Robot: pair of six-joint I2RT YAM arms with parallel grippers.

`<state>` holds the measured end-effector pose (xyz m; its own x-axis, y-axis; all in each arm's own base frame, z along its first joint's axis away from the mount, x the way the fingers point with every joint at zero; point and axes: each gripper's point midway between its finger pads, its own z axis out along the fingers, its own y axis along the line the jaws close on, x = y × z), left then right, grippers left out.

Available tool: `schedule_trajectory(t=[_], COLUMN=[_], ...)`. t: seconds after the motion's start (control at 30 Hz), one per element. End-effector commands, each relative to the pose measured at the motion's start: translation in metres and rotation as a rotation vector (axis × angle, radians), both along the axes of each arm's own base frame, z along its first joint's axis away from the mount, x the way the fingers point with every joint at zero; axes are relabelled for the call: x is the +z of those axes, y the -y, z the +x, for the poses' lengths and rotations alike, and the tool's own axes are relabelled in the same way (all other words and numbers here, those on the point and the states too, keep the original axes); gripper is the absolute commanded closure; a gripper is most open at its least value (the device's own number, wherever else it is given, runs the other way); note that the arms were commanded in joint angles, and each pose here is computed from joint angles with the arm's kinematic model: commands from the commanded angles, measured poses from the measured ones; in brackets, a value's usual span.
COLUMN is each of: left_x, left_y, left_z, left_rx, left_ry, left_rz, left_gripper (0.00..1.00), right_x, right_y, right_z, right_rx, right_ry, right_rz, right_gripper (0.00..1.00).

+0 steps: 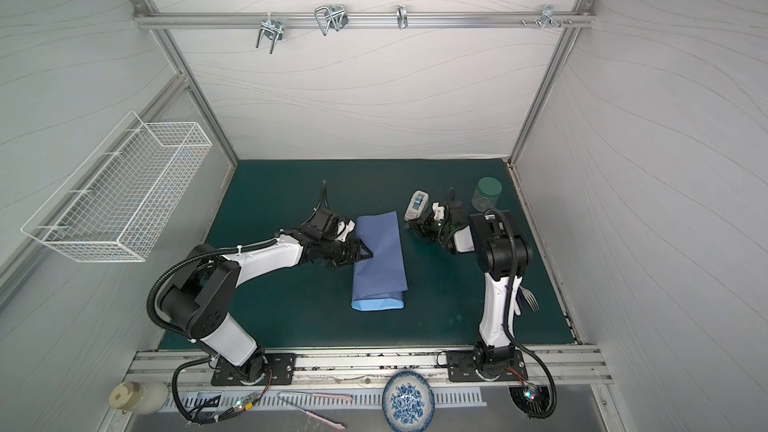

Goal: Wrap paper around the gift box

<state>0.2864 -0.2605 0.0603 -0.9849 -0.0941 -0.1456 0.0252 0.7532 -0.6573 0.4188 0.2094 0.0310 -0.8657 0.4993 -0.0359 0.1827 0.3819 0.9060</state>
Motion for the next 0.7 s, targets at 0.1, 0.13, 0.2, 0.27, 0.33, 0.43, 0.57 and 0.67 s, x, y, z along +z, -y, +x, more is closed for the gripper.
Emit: schedule_trajectory(t=[0.1, 0.13, 0.2, 0.27, 0.33, 0.43, 0.57, 0.67], left_x=[-0.042, -0.042, -0.042, -0.043, -0.043, -0.044, -0.045, -0.042], left_y=[-0.03, -0.03, -0.029, -0.029, -0.029, -0.029, -0.03, -0.031], left_z=[-0.022, -0.022, -0.021, -0.022, -0.021, -0.022, -0.021, -0.02], left_rx=[0.026, 0.026, 0.026, 0.025, 0.024, 0.023, 0.025, 0.028], left_ry=[-0.099, -0.099, -0.098, -0.101, -0.099, -0.103, -0.106, -0.1], left_rz=[0.167, 0.167, 0.166, 0.166, 0.166, 0.169, 0.177, 0.185], left_gripper=[0.33, 0.33, 0.33, 0.33, 0.33, 0.33, 0.33, 0.33], right_x=[-0.061, -0.062, -0.062, -0.057, -0.042, -0.002, 0.057, 0.093], right_y=[0.024, 0.026, 0.028, 0.027, 0.026, 0.026, 0.031, 0.034], right_z=[-0.042, -0.043, -0.043, -0.042, -0.038, -0.031, -0.033, -0.045], right_rx=[-0.027, -0.027, -0.028, -0.019, -0.006, 0.009, 0.007, -0.006], right_ry=[-0.256, -0.258, -0.259, -0.24, -0.192, -0.089, 0.044, 0.134], right_rz=[-0.149, -0.161, -0.17, -0.162, -0.151, -0.138, -0.133, -0.142], right_gripper=[1.0, 1.0, 1.0, 1.0, 1.0, 1.0, 1.0, 1.0])
